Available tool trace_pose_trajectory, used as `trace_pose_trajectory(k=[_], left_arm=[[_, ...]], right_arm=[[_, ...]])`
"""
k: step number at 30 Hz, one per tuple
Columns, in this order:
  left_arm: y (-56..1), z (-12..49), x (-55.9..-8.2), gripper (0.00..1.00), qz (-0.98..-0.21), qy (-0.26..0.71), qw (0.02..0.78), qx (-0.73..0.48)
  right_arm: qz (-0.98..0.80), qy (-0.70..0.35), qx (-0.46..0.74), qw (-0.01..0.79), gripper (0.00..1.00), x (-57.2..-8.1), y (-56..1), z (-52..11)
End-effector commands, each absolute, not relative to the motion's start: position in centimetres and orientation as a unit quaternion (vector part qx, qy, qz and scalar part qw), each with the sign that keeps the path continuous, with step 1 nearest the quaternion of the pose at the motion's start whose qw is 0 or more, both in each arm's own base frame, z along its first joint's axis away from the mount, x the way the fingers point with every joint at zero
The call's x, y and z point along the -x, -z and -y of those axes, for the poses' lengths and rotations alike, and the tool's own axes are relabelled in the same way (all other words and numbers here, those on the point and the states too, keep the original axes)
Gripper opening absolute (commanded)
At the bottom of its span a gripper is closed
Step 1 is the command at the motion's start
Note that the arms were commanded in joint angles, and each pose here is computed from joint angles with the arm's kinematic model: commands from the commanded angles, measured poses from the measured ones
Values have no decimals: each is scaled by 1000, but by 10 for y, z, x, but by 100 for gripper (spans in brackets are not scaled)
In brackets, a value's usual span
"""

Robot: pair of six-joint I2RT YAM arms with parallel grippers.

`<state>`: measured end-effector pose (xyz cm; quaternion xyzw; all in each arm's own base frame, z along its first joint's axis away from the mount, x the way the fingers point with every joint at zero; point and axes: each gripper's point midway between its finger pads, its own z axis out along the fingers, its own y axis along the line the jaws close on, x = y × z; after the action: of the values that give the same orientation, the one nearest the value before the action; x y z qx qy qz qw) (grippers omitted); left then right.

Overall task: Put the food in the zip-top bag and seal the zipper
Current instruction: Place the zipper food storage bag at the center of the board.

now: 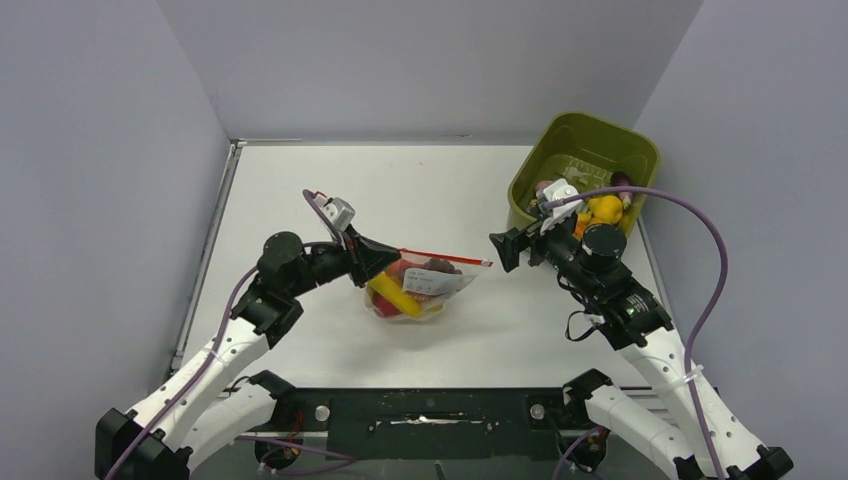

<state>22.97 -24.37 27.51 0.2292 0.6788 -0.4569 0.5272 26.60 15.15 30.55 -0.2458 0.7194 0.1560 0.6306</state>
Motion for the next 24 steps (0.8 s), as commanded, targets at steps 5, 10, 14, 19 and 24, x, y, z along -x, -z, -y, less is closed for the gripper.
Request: trace_pose_trajectory(k=[5, 10, 14, 19, 24], left_arm=[[-279, 240, -277, 0, -700, 407, 572, -131], [-244, 210, -335, 0, -774, 313, 549, -42], [-224, 181, -358, 0, -797, 277, 538, 3], [-220, 135, -371, 0, -785, 230, 574, 43], [-216, 104, -377, 2, -786, 188, 584, 71]], right_arm=[[-694, -162, 210, 669, 98, -273, -331, -150], [-710, -166, 204, 653, 98, -275, -321, -151], [-715, -169, 195, 649, 98, -274, -316, -150], [-721, -180, 172, 647, 98, -278, -309, -151], [-739, -170, 152, 634, 98, -288, -306, -150]])
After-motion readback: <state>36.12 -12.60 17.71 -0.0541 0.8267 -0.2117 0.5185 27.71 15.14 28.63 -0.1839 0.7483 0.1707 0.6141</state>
